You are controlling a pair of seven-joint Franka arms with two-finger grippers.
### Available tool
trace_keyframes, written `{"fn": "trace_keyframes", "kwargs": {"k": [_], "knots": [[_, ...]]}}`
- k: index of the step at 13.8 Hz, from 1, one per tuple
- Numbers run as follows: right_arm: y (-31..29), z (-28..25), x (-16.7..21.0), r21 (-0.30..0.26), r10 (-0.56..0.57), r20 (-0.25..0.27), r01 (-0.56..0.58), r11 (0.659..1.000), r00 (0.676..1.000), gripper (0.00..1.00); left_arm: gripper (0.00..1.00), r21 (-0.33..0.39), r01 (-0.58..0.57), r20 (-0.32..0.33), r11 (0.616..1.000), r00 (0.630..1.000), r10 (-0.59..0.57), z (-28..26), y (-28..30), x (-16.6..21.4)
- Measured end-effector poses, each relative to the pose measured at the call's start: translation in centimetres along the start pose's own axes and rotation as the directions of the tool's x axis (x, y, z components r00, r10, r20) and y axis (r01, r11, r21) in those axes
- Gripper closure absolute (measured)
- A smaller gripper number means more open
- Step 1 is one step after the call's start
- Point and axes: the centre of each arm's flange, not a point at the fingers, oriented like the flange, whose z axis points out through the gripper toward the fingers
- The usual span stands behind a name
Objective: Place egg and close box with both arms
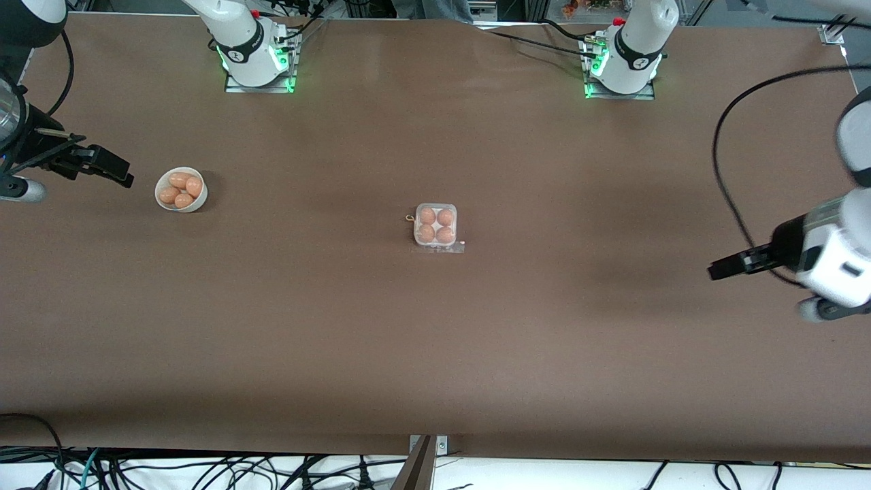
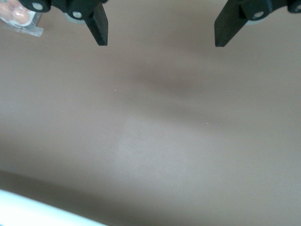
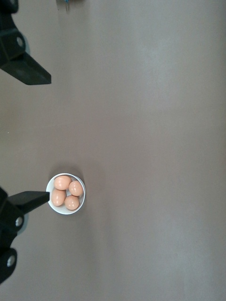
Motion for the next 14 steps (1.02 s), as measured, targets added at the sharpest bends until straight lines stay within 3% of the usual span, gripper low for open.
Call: {"fn": "trace_keyframes", "kwargs": {"k": [3, 10, 14], "knots": [[0.0, 0.0, 0.0, 0.000, 0.000, 0.000, 0.000, 1.000, 1.000, 0.00, 0.00, 0.039, -0.039, -0.015, 0.999, 0.999, 0.039, -2.3, -0.1, -2.8], [0.0, 0.0, 0.0, 0.000, 0.000, 0.000, 0.000, 1.000, 1.000, 0.00, 0.00, 0.032, -0.168, -0.038, 0.985, 0.985, 0.169, -1.9, -2.2, -6.7], [0.0, 0.0, 0.0, 0.000, 0.000, 0.000, 0.000, 1.000, 1.000, 0.00, 0.00, 0.088, -0.179, -0.038, 0.980, 0.982, 0.183, -2.5, -4.7, -8.1]]}}
